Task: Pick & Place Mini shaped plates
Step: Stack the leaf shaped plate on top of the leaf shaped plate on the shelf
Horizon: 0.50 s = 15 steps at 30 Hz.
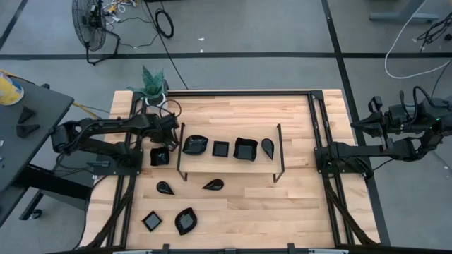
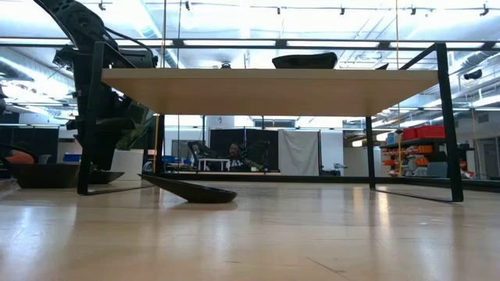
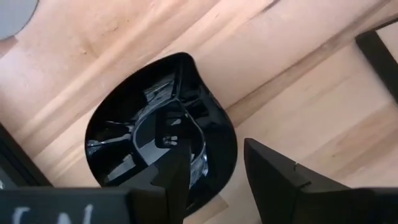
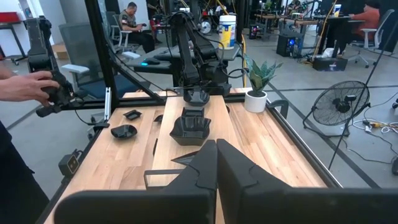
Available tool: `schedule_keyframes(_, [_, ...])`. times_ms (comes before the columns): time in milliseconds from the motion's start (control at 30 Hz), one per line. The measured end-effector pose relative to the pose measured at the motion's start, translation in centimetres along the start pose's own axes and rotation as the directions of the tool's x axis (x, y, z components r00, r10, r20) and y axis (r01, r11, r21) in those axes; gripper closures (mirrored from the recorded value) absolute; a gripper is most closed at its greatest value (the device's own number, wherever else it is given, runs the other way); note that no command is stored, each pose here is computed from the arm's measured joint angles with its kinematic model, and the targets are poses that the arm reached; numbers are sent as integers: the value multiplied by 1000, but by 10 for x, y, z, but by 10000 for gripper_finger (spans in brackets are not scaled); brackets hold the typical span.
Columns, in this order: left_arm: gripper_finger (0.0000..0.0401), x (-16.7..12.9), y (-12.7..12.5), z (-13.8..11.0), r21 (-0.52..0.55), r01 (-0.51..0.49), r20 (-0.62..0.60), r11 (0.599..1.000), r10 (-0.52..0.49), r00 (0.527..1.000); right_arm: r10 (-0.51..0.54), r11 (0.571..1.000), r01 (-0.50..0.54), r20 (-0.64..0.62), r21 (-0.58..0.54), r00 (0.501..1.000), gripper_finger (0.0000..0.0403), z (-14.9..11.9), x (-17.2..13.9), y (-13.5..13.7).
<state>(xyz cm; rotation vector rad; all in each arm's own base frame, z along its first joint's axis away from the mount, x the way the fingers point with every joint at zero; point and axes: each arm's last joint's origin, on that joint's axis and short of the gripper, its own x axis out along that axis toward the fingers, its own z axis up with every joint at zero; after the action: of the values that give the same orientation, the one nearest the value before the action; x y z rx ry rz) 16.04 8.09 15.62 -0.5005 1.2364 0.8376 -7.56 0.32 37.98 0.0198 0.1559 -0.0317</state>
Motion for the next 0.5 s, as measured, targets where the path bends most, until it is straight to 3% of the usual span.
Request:
schedule_keyframes(333, [251,6,-5,0,17,-4,-19,1000,5,1000,0,1000,0,0,0,1000,396,0,0,0])
schedule_keyframes(500, [284,6,-5,0,18,-2,-21,1000,3,1000,0,1000,0,0,0,1000,396,0,0,0])
